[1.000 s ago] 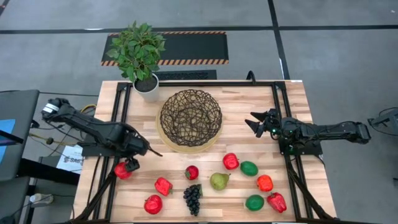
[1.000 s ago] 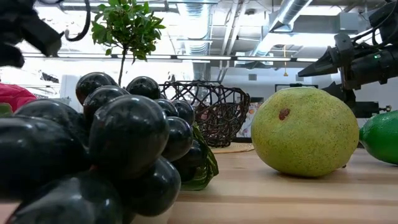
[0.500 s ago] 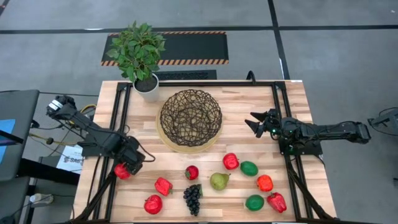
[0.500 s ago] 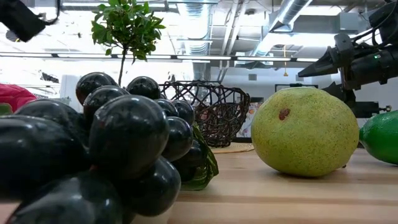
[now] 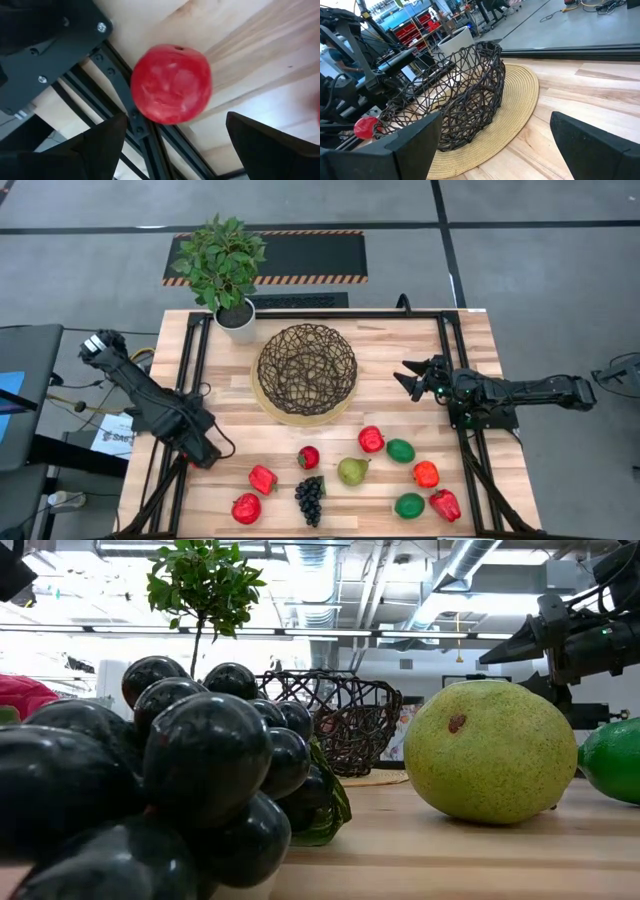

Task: Build produce basket
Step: Put the toe left red apple into the basket

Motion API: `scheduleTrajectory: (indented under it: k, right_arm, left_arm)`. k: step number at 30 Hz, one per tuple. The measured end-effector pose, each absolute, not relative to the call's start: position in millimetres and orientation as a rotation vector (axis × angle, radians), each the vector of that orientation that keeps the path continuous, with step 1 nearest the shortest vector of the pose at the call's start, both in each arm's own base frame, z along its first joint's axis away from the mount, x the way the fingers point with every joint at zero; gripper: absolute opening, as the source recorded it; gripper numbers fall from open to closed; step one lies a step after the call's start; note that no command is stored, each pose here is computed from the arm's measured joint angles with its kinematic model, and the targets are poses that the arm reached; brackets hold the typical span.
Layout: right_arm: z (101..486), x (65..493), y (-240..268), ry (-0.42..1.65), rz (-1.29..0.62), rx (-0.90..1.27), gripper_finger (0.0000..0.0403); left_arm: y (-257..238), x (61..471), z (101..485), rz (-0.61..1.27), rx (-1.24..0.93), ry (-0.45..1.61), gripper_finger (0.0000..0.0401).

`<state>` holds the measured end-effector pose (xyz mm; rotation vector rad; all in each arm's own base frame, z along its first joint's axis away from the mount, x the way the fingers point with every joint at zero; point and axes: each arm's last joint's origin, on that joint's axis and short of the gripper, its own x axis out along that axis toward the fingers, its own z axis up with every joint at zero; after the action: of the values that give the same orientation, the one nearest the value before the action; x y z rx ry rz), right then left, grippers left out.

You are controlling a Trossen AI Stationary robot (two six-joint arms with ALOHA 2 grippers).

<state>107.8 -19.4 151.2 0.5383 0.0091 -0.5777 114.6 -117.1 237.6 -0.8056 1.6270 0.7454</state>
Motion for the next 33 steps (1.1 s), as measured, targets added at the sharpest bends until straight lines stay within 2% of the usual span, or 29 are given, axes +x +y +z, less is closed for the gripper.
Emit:
scheduleTrajectory:
  k: [17,27,33]
  right_arm:
    - [151,108,-19,0.009,-0.577,0.539,0.0392]
    - [151,108,-19,0.010,-0.577,0.539,0.0392]
    - [151,108,-19,0.009,-0.577,0.539,0.0392]
  left_arm:
    - [-120,104,188,0.642,-0.754,1.642,0.0330]
    - [-122,105,187,0.601,-0.747,1.658,0.0328]
    - [-123,105,186,0.582,-0.765,1.676,0.0300]
